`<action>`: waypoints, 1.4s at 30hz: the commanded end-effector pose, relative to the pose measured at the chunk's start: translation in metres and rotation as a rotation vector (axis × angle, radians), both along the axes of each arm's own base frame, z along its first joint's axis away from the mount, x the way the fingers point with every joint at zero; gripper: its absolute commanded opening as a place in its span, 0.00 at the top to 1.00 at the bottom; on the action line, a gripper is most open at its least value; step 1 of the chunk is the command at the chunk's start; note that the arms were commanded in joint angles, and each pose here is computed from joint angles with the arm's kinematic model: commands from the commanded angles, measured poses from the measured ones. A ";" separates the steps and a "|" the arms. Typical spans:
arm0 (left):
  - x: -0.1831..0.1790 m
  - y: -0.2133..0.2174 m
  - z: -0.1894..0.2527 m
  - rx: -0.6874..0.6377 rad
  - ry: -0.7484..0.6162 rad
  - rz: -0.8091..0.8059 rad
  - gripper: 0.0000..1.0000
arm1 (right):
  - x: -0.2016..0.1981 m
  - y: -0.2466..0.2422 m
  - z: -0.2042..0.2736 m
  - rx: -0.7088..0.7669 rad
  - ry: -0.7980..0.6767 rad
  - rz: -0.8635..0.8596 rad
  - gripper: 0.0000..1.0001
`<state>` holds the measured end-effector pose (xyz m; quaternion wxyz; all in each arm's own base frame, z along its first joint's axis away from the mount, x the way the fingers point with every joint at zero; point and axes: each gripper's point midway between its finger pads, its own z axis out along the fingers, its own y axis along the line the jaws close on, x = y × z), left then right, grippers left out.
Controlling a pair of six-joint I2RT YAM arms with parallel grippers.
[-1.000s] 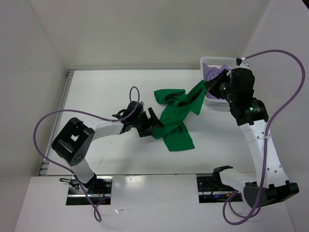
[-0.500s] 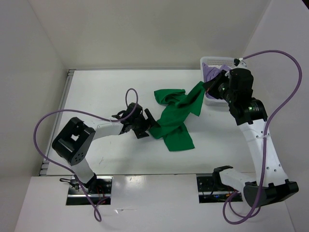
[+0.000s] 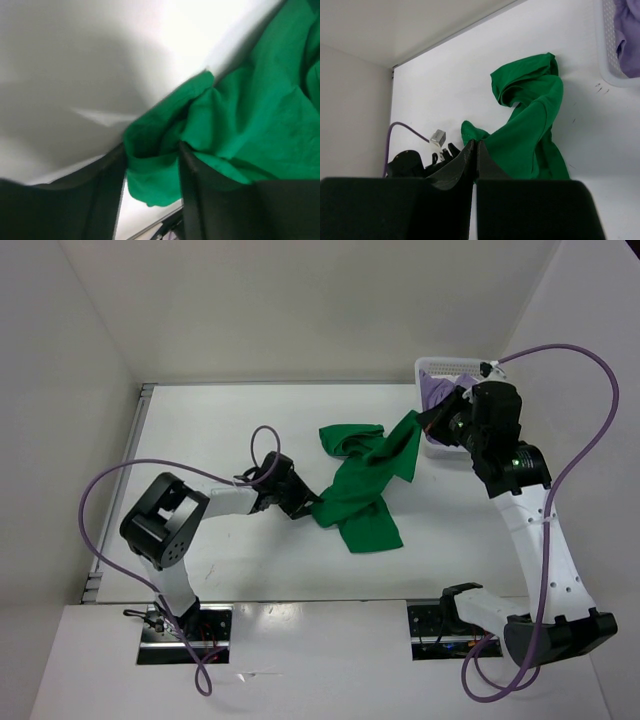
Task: Fold and stack the t-shirts
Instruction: Flatten out the tshirt
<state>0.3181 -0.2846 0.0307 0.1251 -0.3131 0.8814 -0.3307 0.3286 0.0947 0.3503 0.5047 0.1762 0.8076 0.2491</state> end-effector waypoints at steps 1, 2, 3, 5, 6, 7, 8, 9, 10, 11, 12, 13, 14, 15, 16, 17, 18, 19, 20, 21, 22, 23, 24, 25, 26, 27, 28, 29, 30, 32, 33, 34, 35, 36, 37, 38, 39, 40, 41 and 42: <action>0.008 -0.005 -0.005 -0.002 0.014 0.014 0.61 | -0.002 0.000 0.000 -0.001 -0.020 0.011 0.97; 0.008 -0.005 -0.005 -0.002 0.014 0.014 0.67 | -0.002 0.000 0.000 -0.001 -0.020 0.011 0.97; 0.012 -0.005 0.001 0.005 -0.008 0.011 0.76 | -0.001 0.002 0.003 0.004 -0.030 0.021 0.97; 0.014 -0.002 0.009 0.025 -0.036 -0.002 0.85 | 0.001 0.006 0.002 0.021 -0.026 0.034 0.97; 0.022 0.000 0.025 0.042 -0.083 0.007 0.92 | 0.002 0.010 0.002 0.029 -0.028 0.056 0.97; 0.026 0.001 0.035 0.061 -0.128 -0.013 0.95 | 0.003 0.012 0.009 0.044 -0.044 0.063 0.97; 0.031 0.001 0.049 0.071 -0.168 -0.018 0.96 | 0.005 0.014 0.010 0.046 -0.041 0.072 0.97; 0.041 0.010 0.080 0.095 -0.236 -0.019 0.99 | 0.013 0.018 0.017 0.054 -0.052 0.089 0.97; 0.048 0.009 0.102 0.078 -0.287 -0.004 1.00 | 0.013 0.019 0.027 0.065 -0.072 0.087 0.97; 0.051 0.022 0.134 0.073 -0.351 0.007 1.00 | 0.018 0.021 0.047 0.073 -0.115 0.097 0.97; 0.059 0.044 0.175 0.055 -0.433 0.052 1.00 | 0.020 0.024 0.060 0.081 -0.147 0.109 0.97; 0.062 0.057 0.195 0.052 -0.476 0.077 1.00 | 0.028 0.025 0.066 0.090 -0.150 0.107 0.99; 0.069 0.090 0.238 0.060 -0.560 0.156 1.00 | 0.027 0.025 0.101 0.099 -0.226 0.109 1.00; 0.069 0.091 0.238 0.075 -0.571 0.142 1.00 | 0.028 0.025 0.117 0.102 -0.258 0.110 1.00; 0.071 0.108 0.262 0.093 -0.623 0.175 1.00 | 0.028 0.025 0.133 0.106 -0.292 0.111 1.00; 0.071 0.139 0.308 0.123 -0.721 0.228 1.00 | 0.027 0.025 0.164 0.114 -0.360 0.114 1.00; 0.069 0.151 0.330 0.135 -0.767 0.248 1.00 | 0.024 0.026 0.180 0.120 -0.395 0.125 1.00; 0.062 0.172 0.371 0.163 -0.853 0.288 1.00 | 0.018 0.026 0.205 0.125 -0.445 0.127 1.00; 0.058 0.179 0.372 0.185 -0.859 0.290 1.00 | 0.009 0.026 0.222 0.130 -0.488 0.137 1.00; 0.048 0.192 0.406 0.206 -0.920 0.334 1.00 | 0.000 0.024 0.242 0.135 -0.533 0.139 1.00; 0.040 0.202 0.432 0.245 -0.977 0.352 1.00 | -0.002 0.026 0.247 0.137 -0.541 0.151 1.00; 0.037 0.207 0.446 0.262 -1.013 0.368 1.00 | -0.008 0.025 0.257 0.139 -0.567 0.152 1.00; 0.028 0.213 0.457 0.283 -1.030 0.383 1.00 | -0.014 0.027 0.263 0.144 -0.578 0.163 1.00; 0.017 0.225 0.481 0.329 -1.084 0.420 1.00 | -0.020 0.026 0.275 0.147 -0.610 0.164 1.00; 0.012 0.230 0.491 0.347 -1.103 0.437 1.00 | -0.026 0.027 0.285 0.152 -0.633 0.165 1.00; 0.008 0.234 0.499 0.365 -1.120 0.451 1.00 | -0.026 0.027 0.285 0.152 -0.633 0.165 1.00; 0.005 0.241 0.506 0.399 -1.137 0.474 1.00 | -0.033 0.030 0.296 0.159 -0.662 0.178 1.00; 0.000 0.249 0.510 0.427 -1.141 0.503 1.00 | -0.037 0.033 0.302 0.166 -0.678 0.190 1.00; 0.000 0.249 0.510 0.436 -1.143 0.499 1.00 | -0.028 0.035 0.297 0.164 -0.662 0.190 1.00; 0.006 0.253 0.496 0.472 -1.111 0.505 1.00 | -0.008 0.043 0.286 0.161 -0.629 0.211 1.00; 0.014 0.252 0.484 0.492 -1.084 0.488 0.99 | -0.004 0.044 0.280 0.159 -0.611 0.210 1.00; 0.021 0.254 0.473 0.510 -1.055 0.489 0.99 | 0.014 0.047 0.268 0.156 -0.582 0.210 1.00; 0.036 0.253 0.449 0.545 -1.005 0.470 0.99 | 0.027 0.050 0.258 0.153 -0.560 0.209 1.00; 0.044 0.255 0.434 0.563 -0.969 0.463 0.99 | 0.048 0.055 0.242 0.149 -0.519 0.208 1.00; 0.053 0.254 0.424 0.578 -0.954 0.450 0.99 | 0.061 0.057 0.230 0.146 -0.493 0.207 1.00; 0.069 0.255 0.401 0.591 -0.905 0.428 0.99 | 0.084 0.063 0.211 0.141 -0.449 0.206 1.00; 0.084 0.255 0.392 0.588 -0.891 0.417 0.99 | 0.094 0.065 0.206 0.140 -0.440 0.206 1.00; 0.093 0.258 0.380 0.583 -0.869 0.400 0.99 | 0.099 0.066 0.211 0.141 -0.455 0.206 1.00; 0.100 0.261 0.370 0.588 -0.845 0.394 0.99 | 0.124 0.070 0.190 0.134 -0.404 0.195 1.00; 0.107 0.264 0.369 0.593 -0.838 0.402 0.99 | 0.133 0.072 0.188 0.134 -0.404 0.195 1.00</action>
